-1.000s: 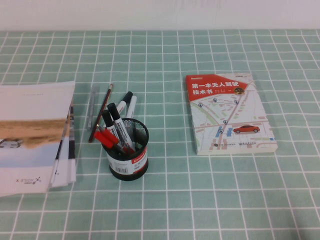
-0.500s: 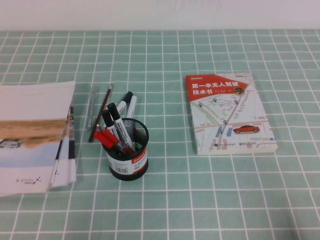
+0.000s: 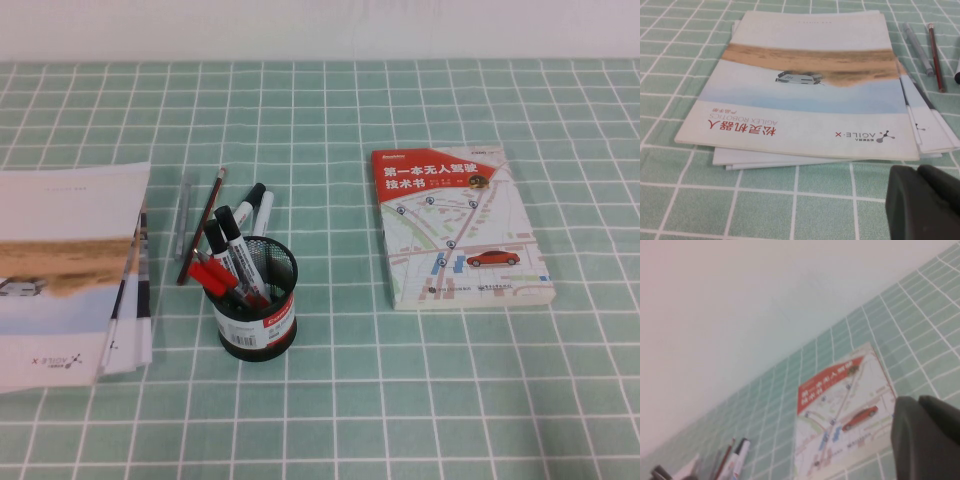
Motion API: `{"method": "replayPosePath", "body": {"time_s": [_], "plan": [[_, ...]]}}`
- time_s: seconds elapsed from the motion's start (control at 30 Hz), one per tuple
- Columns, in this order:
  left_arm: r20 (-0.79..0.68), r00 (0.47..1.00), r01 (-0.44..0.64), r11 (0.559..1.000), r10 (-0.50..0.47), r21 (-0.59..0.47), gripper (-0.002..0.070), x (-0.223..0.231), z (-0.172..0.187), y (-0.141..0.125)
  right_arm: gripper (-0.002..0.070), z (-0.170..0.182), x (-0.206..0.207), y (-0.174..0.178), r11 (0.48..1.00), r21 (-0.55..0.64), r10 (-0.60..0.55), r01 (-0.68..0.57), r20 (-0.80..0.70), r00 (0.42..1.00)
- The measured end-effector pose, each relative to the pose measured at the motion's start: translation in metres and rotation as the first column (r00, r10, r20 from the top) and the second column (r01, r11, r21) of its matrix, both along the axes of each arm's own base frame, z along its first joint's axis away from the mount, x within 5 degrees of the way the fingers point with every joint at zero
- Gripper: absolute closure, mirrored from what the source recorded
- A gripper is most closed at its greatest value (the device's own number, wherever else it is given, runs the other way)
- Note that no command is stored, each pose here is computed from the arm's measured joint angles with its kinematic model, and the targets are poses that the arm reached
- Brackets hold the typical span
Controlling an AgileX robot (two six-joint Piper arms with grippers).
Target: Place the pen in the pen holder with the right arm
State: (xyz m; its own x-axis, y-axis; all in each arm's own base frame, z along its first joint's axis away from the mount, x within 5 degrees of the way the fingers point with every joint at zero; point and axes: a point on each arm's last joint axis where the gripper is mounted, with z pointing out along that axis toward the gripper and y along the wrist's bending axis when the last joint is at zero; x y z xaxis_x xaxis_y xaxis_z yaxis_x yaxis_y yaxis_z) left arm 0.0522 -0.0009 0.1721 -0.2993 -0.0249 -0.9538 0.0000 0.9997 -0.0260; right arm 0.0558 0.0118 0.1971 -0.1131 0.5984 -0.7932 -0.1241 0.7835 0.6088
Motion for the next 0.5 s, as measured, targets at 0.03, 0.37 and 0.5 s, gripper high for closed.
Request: {"method": "replayPosePath", "body": {"time_s": [0.03, 0.37, 0.5], "plan": [[0.0, 1.0, 0.0, 1.0, 0.0, 0.0, 0.0679, 0.0, 0.0, 0.0, 0.0696, 0.001, 0.0, 0.0, 1.0, 0.024, -0.004, 0.004, 0.005, 1.0], [0.0, 1.0, 0.0, 1.0, 0.0, 0.0, 0.0679, 0.0, 0.0, 0.0, 0.0696, 0.003, -0.001, 0.003, 0.999, 0.035, 0.032, -0.031, -0.019, 0.999], [0.0, 1.0, 0.0, 1.0, 0.0, 0.0, 0.0679, 0.0, 0.0, 0.0, 0.0696, 0.027, 0.002, 0.009, 0.995, 0.028, 0.095, -0.093, -0.085, 0.992]]}}
